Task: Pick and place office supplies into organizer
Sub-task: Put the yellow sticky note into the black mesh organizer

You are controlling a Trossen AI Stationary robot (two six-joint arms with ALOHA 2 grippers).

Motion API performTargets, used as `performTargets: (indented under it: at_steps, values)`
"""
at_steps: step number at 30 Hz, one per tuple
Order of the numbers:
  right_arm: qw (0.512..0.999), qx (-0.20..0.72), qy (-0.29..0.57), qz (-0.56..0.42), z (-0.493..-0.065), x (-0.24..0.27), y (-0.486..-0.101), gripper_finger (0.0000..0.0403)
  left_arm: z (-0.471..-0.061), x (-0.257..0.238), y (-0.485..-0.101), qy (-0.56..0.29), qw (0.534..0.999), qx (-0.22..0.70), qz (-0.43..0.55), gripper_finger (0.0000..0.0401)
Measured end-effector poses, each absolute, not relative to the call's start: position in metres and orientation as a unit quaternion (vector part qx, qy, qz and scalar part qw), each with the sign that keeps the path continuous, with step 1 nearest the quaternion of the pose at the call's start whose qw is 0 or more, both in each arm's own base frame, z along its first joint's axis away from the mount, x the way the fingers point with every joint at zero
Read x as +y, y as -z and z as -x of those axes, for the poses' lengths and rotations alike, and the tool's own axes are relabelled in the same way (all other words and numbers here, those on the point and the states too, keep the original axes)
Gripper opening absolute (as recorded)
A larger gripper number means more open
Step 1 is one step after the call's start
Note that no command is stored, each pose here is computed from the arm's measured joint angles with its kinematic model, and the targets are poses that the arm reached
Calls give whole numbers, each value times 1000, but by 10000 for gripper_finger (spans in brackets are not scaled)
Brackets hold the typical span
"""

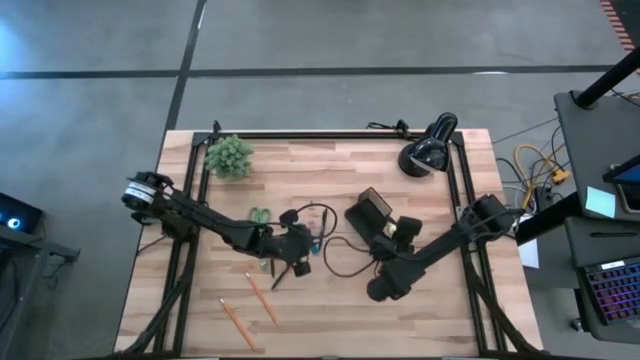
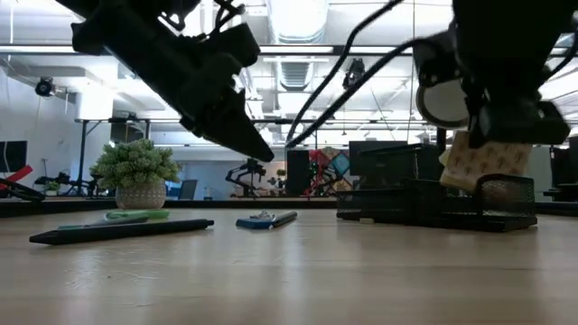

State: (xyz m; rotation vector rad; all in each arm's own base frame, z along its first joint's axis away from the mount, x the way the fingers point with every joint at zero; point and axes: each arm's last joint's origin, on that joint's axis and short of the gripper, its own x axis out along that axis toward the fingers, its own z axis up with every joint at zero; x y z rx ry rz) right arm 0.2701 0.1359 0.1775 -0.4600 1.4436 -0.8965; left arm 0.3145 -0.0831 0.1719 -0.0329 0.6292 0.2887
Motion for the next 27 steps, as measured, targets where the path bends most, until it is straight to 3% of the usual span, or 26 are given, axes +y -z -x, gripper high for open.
performTargets:
  at_steps: [11, 17, 27]
  values:
    - [661, 635, 386, 104, -284, 123, -157, 31, -315, -84, -161, -138, 935, 326, 14, 44]
    - [664, 644, 375, 68, -285, 124, -151, 57, -315, -84, -160, -134, 935, 328, 15, 44]
    - [708, 607, 359, -5, -298, 131, -145, 58, -315, -86, -160, -98, 935, 341, 30, 44]
